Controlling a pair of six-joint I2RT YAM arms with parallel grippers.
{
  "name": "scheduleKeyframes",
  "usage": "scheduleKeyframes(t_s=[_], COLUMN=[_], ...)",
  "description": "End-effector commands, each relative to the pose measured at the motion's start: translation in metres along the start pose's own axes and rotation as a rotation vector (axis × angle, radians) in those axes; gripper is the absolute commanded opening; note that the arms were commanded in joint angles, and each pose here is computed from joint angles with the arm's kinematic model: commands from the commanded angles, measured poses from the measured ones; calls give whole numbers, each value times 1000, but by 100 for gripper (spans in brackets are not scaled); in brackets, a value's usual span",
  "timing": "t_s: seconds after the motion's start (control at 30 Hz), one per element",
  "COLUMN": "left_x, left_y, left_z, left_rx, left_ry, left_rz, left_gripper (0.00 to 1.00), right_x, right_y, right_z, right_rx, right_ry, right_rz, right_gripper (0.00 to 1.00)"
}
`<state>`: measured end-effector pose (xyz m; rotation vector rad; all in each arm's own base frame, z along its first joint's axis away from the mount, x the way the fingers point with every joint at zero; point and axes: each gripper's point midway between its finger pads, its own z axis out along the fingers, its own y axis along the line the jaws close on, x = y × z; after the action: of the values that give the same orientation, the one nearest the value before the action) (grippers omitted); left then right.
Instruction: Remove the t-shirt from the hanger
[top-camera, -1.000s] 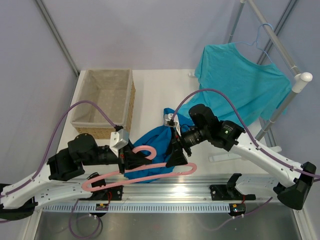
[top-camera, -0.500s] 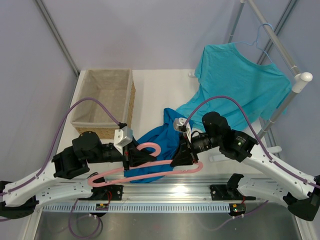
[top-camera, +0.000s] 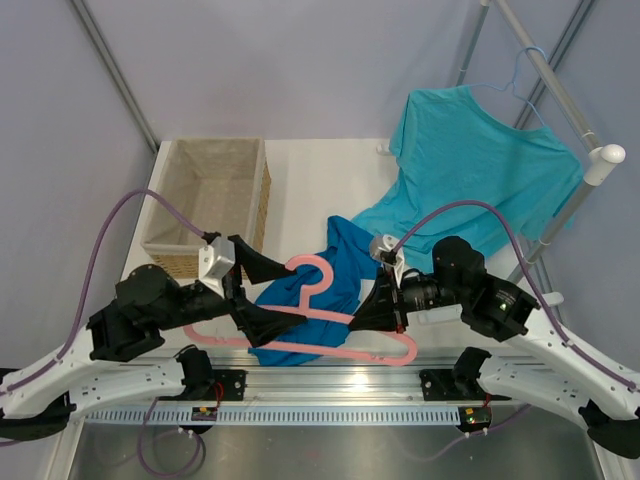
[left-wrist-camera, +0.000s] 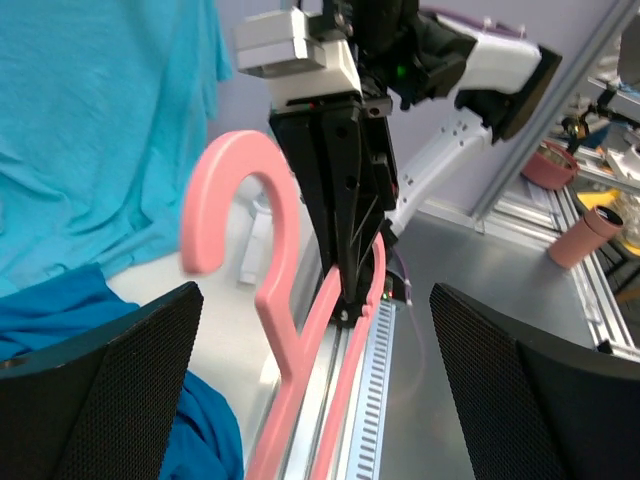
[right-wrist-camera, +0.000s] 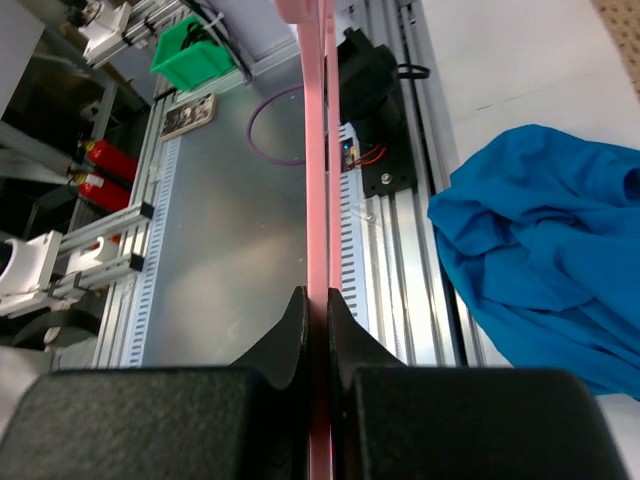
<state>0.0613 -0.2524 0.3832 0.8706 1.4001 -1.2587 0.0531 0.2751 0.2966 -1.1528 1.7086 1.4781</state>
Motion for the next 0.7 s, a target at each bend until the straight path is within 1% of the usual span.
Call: scheduleKeyframes(t_s=[0.0, 0.07, 0.1, 0.13, 0.17, 0.2, 0.23, 0.27, 0.3, 0.33, 0.37, 0.47, 0.5, 0.57, 0.6, 0.67], left_x=[-34, -29, -29, -26, -26, -27, -27, -32, -34, -41, -42, -46, -45, -36, -30, -26], left_y=[5, 14, 18, 32, 39, 45, 51, 61, 66, 70, 71, 70, 69, 70, 72, 74], left_z=[-9, -11, -13, -17, -21, -26, -34, -43, -50, -63, -67, -81, -82, -83, -83, -83], left_rx=[-67, -118, -147, -228, -272, -316, -357, -429, -459, -494, -506, -505, -500, -506, -519, -528], left_ry=[-110, -100, -104, -102, -107, -115, -126, -158, -180, -229, -247, -294, -291, -255, -228, -206], left_rz=[-20, -40, -60, -73, -82, -100, -109, -127, -137, -147, -162, -175, -170, -162, -161, -158], left_gripper=[99, 99, 99, 99, 99, 99, 99, 99, 99, 99, 99, 99, 99, 99, 99, 99], right_x=[-20, -20, -19, -19, -19, -18, -18, -19, -24, -27, -34, -47, -50, -52, -55, -60], right_y=[-9, -17, -27, -33, -41, -60, -70, -78, -94, -100, -105, -104, -109, -109, -112, -108], right_z=[-7, -8, -11, -13, -15, -23, -29, -39, -52, -61, -73, -93, -105, -125, -138, -155], right_rx=[110, 166, 229, 266, 316, 440, 511, 593, 720, 779, 853, 924, 981, 1050, 1105, 1149], right_ry=[-94, -104, -109, -114, -124, -137, -151, -153, -203, -225, -265, -372, -431, -499, -561, -627], right_rz=[10, 33, 57, 72, 90, 118, 153, 184, 221, 237, 250, 306, 334, 363, 396, 428], right_gripper=[0, 0, 0, 0, 0, 0, 0, 0, 0, 0, 0, 0, 0, 0, 0, 0])
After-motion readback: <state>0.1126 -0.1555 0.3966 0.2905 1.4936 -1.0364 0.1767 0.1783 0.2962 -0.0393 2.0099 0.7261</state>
